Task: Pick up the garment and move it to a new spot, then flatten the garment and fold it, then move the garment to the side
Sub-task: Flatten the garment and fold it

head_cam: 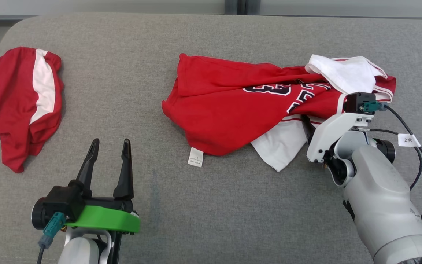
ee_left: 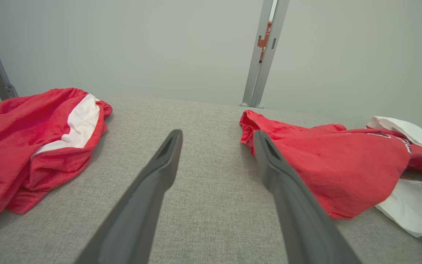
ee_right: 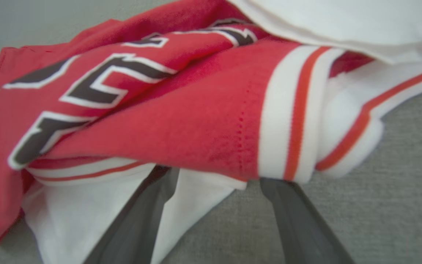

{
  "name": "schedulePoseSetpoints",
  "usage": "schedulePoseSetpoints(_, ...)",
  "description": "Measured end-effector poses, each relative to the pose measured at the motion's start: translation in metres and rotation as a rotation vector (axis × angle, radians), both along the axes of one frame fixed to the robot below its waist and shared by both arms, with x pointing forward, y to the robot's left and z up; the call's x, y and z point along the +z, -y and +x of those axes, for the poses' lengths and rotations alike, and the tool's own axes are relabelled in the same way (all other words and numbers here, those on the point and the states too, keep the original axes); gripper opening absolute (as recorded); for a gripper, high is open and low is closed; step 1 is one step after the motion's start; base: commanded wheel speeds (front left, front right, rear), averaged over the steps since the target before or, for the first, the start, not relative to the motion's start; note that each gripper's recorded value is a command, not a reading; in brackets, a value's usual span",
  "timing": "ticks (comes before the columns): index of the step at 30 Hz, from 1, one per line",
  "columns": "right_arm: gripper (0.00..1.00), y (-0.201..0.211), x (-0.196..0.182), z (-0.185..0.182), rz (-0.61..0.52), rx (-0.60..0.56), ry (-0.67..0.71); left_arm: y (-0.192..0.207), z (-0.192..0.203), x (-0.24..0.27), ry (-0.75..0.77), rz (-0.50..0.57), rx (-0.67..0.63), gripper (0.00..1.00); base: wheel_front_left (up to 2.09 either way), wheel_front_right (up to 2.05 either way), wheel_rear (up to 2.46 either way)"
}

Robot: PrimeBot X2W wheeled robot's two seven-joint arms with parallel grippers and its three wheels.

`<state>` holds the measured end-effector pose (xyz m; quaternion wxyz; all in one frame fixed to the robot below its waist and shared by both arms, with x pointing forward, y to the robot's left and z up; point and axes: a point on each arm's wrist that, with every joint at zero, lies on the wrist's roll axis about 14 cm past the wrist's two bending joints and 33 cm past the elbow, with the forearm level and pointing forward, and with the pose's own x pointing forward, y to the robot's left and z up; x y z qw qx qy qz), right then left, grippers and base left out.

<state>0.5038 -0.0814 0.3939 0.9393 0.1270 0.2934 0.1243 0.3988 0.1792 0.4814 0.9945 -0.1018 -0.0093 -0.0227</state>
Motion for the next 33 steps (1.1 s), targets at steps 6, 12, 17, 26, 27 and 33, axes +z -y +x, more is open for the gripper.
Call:
schedulePoseSetpoints(6,0.0,-0.008,-0.011,-0.002,-0.077,0.064,-0.015,-0.004,-0.001,-0.001,-0.005,-0.001,0.011,1.0,0.0,0.0,0.0)
schedulePoseSetpoints(12,0.0,0.004,-0.007,-0.006,-0.075,0.015,0.026,-0.007,-0.002,0.002,0.004,-0.004,0.021,1.0,0.0,0.0,0.0)
schedulePoseSetpoints(17,0.0,0.033,0.016,-0.002,-0.044,-0.081,0.111,-0.005,-0.004,0.001,0.004,-0.01,0.018,1.0,0.0,0.0,0.0)
schedulePoseSetpoints(26,0.0,0.101,0.092,-0.022,-0.061,-0.202,0.297,0.017,0.002,0.011,0.036,-0.019,-0.045,1.0,0.0,0.0,0.0)
schedulePoseSetpoints(27,0.0,0.11,0.099,-0.03,-0.072,-0.217,0.304,0.02,0.003,0.011,0.038,-0.02,-0.052,1.0,0.0,0.0,0.0)
schedulePoseSetpoints(33,0.0,0.154,0.112,-0.076,-0.119,-0.323,0.257,0.035,0.006,0.016,0.052,-0.027,-0.095,1.0,0.0,0.0,0.0)
